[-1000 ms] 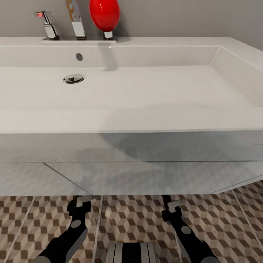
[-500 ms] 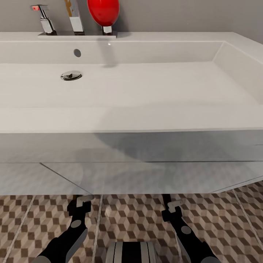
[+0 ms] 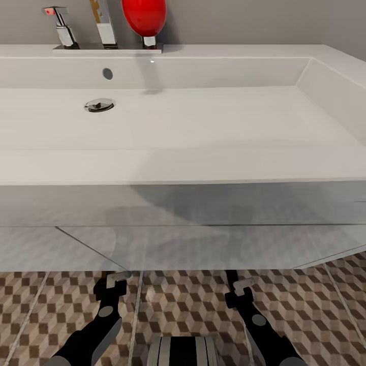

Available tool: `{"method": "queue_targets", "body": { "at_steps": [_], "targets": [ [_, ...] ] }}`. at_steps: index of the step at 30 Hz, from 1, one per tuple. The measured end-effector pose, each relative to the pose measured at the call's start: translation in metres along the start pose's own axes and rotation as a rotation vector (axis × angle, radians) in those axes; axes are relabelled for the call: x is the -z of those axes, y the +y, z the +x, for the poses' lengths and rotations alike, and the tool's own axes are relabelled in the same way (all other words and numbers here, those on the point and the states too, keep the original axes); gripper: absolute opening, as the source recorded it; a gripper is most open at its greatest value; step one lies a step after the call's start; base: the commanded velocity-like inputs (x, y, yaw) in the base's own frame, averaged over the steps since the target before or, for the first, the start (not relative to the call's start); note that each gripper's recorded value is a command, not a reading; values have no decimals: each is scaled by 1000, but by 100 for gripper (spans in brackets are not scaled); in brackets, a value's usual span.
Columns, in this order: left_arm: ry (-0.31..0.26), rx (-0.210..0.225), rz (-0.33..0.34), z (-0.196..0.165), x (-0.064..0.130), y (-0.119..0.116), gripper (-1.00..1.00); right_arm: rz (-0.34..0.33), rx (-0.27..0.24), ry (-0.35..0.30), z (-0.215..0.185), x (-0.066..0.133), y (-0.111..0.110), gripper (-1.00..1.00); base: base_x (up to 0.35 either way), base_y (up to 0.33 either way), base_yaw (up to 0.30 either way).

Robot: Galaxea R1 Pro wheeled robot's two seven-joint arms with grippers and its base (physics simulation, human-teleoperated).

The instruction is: Take the four mousetraps from the cabinet in the bathroom and place them on the bathroom floor. Make sure all four end up on the same floor surface, and ensure that at least two of them are either under or directly next to the same bathroom sink.

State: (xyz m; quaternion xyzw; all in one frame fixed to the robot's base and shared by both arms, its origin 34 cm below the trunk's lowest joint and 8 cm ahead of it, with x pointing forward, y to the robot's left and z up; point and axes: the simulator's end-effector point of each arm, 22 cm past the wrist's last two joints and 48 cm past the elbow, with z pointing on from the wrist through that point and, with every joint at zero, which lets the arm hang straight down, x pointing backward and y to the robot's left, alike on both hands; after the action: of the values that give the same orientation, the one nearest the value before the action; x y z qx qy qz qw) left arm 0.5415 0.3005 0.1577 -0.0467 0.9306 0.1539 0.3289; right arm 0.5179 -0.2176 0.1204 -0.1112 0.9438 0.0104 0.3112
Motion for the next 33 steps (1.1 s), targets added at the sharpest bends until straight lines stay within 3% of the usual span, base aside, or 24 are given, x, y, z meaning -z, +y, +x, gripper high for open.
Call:
{"method": "queue_targets", "body": {
  "at_steps": [33],
  "targets": [
    [15,-6,1,9,-2,-1,-100,-3,-1,16,9,-2,2,-100,0,0,0]
  ]
}}
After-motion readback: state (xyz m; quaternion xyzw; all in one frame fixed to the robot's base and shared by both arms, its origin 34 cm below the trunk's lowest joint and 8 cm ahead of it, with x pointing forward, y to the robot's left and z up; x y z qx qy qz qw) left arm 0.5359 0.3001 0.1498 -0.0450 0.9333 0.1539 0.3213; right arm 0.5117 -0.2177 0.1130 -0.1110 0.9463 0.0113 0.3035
